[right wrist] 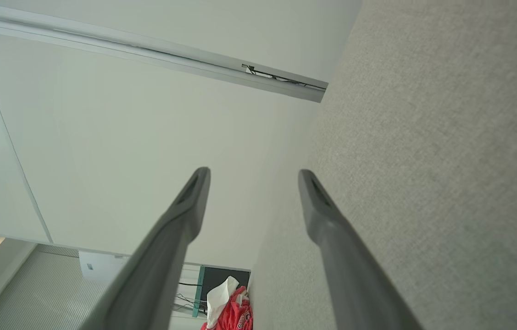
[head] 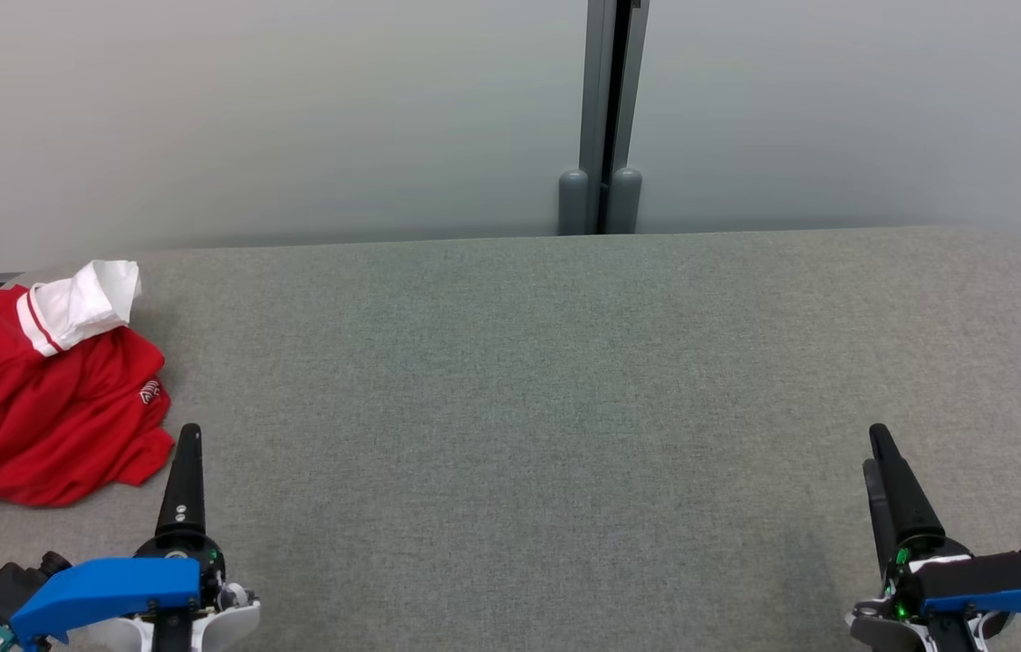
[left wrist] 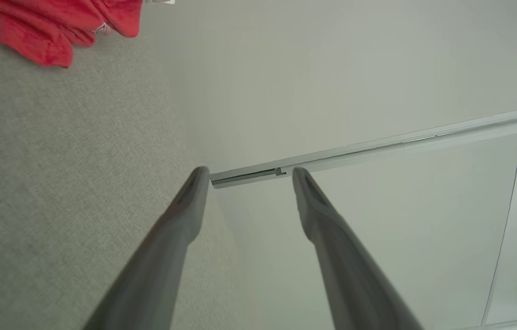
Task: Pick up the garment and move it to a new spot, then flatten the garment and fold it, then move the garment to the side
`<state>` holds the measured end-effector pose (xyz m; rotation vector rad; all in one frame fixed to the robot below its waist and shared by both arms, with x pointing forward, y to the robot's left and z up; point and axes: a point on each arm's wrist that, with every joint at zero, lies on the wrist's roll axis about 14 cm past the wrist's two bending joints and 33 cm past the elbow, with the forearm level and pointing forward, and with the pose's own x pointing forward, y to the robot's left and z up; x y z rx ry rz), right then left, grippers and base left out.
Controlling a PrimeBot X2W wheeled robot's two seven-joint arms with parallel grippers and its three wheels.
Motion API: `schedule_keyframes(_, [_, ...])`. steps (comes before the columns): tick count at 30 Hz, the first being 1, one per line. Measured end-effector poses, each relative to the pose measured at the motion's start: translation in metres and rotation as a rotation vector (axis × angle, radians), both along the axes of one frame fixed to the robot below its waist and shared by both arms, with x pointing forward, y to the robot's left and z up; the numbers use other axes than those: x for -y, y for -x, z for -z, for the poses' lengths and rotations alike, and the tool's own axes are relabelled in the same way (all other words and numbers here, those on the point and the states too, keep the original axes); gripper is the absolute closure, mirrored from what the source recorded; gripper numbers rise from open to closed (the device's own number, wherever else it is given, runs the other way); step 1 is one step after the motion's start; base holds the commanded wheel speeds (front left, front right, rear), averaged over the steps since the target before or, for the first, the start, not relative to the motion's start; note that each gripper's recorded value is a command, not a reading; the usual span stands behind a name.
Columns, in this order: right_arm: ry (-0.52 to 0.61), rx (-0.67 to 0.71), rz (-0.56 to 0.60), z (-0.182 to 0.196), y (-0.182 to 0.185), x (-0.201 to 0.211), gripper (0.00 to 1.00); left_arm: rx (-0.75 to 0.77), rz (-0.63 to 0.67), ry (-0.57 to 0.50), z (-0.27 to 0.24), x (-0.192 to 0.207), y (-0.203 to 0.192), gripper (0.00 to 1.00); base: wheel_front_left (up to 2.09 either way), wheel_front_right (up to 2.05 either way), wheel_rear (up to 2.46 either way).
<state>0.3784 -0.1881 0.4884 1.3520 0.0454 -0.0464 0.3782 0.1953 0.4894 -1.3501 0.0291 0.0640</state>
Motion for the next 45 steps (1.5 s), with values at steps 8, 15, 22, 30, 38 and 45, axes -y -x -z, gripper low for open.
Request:
schedule_keyframes(8, [0.139,0.029,-0.013,-0.009,-0.002,-0.005,0.00,0.002,0.013,-0.172,-0.005,0.005,-0.002,0.00,0.00,0.00,0.00])
schedule_keyframes(15, [0.263,0.044,-0.019,-0.012,-0.002,-0.008,0.00,-0.001,0.017,-0.321,-0.008,0.008,-0.003,0.00,0.00,0.00,0.00])
schedule_keyframes(22, [0.380,0.068,-0.023,-0.018,-0.004,-0.010,0.00,-0.005,0.013,-0.458,-0.010,0.009,-0.003,0.00,0.00,0.00,0.00])
schedule_keyframes(30, [0.497,0.093,-0.030,-0.023,-0.004,-0.014,0.00,0.016,0.023,-0.600,-0.016,0.014,-0.005,0.00,0.00,0.00,0.00])
schedule_keyframes(38, [0.608,0.111,-0.037,-0.025,-0.003,-0.018,0.00,0.011,0.022,-0.732,-0.015,0.015,-0.004,0.00,0.00,0.00,0.00])
schedule_keyframes(45, [0.691,0.128,-0.043,-0.028,-0.003,-0.021,0.00,0.003,0.020,-0.839,-0.013,0.015,-0.004,0.00,0.00,0.00,0.00])
